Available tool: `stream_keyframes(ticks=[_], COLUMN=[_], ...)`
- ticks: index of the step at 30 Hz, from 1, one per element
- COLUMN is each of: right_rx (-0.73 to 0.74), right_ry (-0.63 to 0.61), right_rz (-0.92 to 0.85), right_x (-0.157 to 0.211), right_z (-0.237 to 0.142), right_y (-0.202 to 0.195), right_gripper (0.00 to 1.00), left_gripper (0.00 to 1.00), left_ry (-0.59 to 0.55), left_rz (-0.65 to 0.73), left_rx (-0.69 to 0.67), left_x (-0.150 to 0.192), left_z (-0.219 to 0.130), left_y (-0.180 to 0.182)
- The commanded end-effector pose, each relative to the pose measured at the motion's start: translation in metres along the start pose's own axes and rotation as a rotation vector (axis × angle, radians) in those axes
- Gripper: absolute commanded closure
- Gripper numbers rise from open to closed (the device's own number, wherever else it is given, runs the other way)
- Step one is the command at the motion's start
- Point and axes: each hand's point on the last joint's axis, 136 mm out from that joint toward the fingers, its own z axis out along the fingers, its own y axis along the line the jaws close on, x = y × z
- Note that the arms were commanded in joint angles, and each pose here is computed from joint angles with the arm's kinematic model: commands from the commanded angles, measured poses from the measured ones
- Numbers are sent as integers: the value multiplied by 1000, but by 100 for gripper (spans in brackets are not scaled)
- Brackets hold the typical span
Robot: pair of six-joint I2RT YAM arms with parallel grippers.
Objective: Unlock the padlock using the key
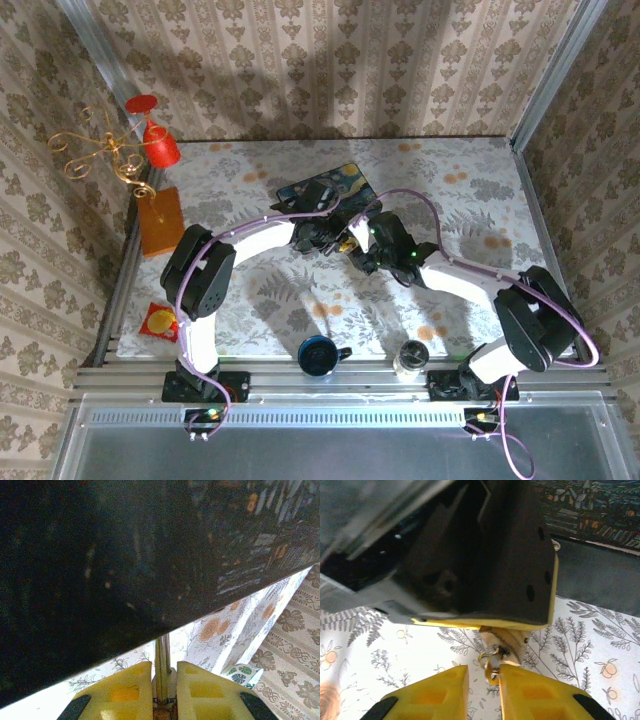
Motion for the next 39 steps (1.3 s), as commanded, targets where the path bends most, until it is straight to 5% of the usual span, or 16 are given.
stream_keyframes(ticks=[1,12,27,39], right_rx=[45,62,77,85], right_ry=[16,27,15,23], right_rz=[-15,11,38,54], right_x=[-3,2,7,13], right_z=[2,14,17,20], right_y=[-7,-10,-15,-19], right_gripper=[77,84,80,93], left_gripper=[100,100,100,100], left_ry=[18,28,32,43], left_rz=[11,11,14,19], left_rx=[65,82,100,113], left_x=[-1,-1,-2,-1], left_z=[-2,0,-1,-1], left_y=[-21,-26,-29,-31])
